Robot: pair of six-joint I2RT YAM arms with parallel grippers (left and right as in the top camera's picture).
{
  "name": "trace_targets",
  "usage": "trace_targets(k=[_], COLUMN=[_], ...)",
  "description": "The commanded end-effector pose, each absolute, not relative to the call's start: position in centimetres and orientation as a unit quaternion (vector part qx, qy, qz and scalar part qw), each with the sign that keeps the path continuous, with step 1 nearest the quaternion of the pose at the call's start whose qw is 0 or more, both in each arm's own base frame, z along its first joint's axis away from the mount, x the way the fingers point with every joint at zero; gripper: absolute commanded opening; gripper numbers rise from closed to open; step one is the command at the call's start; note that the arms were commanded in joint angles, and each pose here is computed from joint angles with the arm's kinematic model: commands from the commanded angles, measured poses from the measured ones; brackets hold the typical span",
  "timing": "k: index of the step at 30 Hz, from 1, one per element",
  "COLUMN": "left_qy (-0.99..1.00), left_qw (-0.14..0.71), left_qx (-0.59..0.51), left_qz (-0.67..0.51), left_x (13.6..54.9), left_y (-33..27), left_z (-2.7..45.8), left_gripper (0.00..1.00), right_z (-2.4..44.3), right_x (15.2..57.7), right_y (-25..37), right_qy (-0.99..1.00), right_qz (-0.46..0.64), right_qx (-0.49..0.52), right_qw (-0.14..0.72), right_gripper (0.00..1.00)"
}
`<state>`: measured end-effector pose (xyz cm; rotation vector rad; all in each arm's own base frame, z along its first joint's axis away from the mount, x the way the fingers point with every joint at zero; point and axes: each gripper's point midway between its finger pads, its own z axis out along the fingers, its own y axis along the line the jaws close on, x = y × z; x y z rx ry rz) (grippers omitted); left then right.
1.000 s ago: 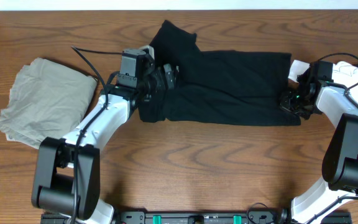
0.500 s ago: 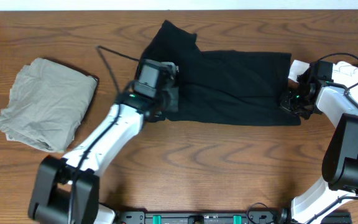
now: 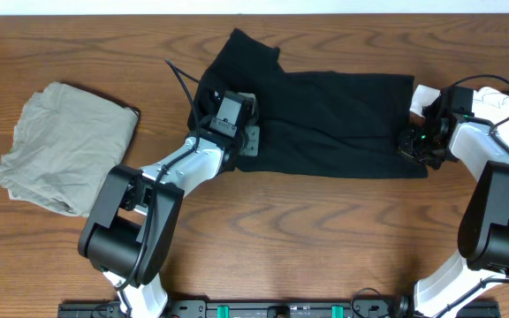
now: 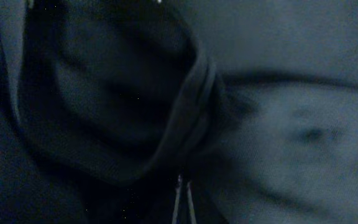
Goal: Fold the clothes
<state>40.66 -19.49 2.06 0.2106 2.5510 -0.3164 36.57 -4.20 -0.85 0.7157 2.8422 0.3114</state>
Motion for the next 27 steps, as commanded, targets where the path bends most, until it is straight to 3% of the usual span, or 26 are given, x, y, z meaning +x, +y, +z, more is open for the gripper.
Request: trace_targets(k=[1, 12, 17, 21, 27], left_qy=[0.941, 0.906, 0.910, 0.921, 0.928], left_qw=[0.308, 0.402, 0.394, 0.361, 0.315], left_qx=[0.086, 0.066, 0.064, 0.077, 0.102], left_qz=[-0.113, -0.115, -0.113, -0.127, -0.171], left_x=[42.0, 45.7, 45.8, 44.2, 40.6], left_y=[-19.6, -19.7, -19.4, -19.8, -20.8], left_z=[2.9, 6.2, 6.5, 6.8, 9.2], left_gripper=[0.06, 0.06, 0.06, 0.06, 0.06], right_z=[-6.5, -6.5, -5.9, -2.4, 7.1], right_x=[31.5, 31.5, 32.2, 34.2, 36.6], right_y=[-3.4, -3.4, -3.6, -3.9, -4.2], right_qy=[0.967, 0.967, 0.968, 0.969, 0.966], right_qz=[0.080, 0.080, 0.082, 0.086, 0.084], right_qx=[0.242, 0.242, 0.237, 0.225, 0.180], right_qw=[-0.007, -0.007, 0.007, 0.051, 0.166], right_gripper=[0.05, 0.05, 0.01, 0.02, 0.08])
